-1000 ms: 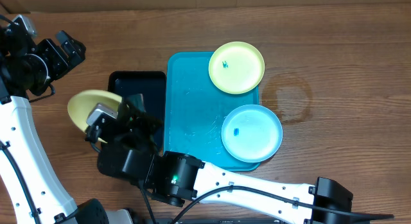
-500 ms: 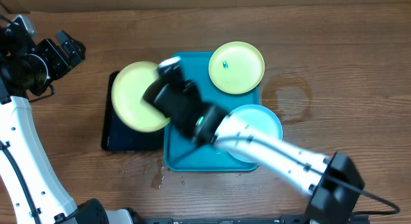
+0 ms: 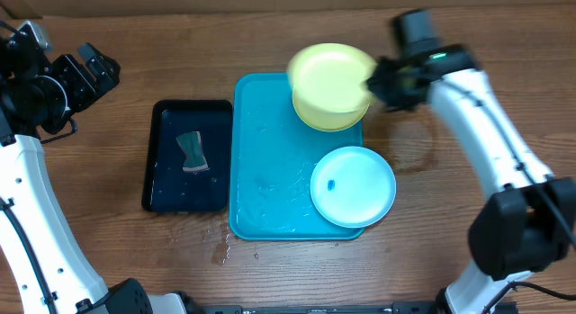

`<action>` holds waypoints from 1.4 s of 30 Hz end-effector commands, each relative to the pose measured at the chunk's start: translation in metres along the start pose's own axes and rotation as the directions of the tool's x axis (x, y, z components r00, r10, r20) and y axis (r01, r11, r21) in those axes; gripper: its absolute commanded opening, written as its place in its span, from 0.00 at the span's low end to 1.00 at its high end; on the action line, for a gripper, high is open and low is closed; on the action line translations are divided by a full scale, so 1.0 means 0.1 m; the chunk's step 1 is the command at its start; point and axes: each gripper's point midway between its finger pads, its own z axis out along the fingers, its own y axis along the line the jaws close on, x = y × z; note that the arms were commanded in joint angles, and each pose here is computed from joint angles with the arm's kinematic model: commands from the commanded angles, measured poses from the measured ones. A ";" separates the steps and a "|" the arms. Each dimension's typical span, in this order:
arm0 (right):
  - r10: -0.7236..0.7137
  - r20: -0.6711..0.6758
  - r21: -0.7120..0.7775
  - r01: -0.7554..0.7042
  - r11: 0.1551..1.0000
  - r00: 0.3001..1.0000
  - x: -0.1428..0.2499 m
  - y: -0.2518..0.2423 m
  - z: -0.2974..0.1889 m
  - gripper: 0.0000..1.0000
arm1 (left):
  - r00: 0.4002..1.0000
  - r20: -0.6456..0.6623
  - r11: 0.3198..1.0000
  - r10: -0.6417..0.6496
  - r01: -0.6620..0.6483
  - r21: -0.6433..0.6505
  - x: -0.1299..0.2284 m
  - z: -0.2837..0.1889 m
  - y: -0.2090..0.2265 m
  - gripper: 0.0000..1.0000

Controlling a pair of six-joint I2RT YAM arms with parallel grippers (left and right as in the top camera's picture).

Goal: Clean dirty plates on tray and stack at the side
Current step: 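Carry the yellow plate with the right gripper to the right side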

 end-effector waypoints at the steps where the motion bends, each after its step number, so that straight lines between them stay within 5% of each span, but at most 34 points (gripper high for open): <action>1: 0.133 0.007 -0.014 -0.132 0.991 0.991 -0.26 -0.36 -0.23 0.04 | 1.000 0.000 1.000 0.009 -0.009 -0.011 -0.02 0.02 0.03 1.00; 12: 0.326 0.103 0.227 -0.341 0.912 0.940 -0.43 -1.68 0.02 0.04 | 1.000 0.000 1.000 0.009 -0.009 -0.011 -0.02 0.02 0.03 1.00; 34: 0.249 0.086 0.194 -0.261 0.946 0.965 -0.01 -1.66 0.73 0.04 | 1.000 0.000 1.000 0.009 -0.009 -0.011 -0.02 0.02 0.03 1.00; 42: 0.242 0.088 0.188 -0.255 0.949 0.966 -0.01 -1.63 0.73 0.16 | 1.000 0.000 1.000 0.009 -0.009 -0.011 -0.02 0.02 0.03 1.00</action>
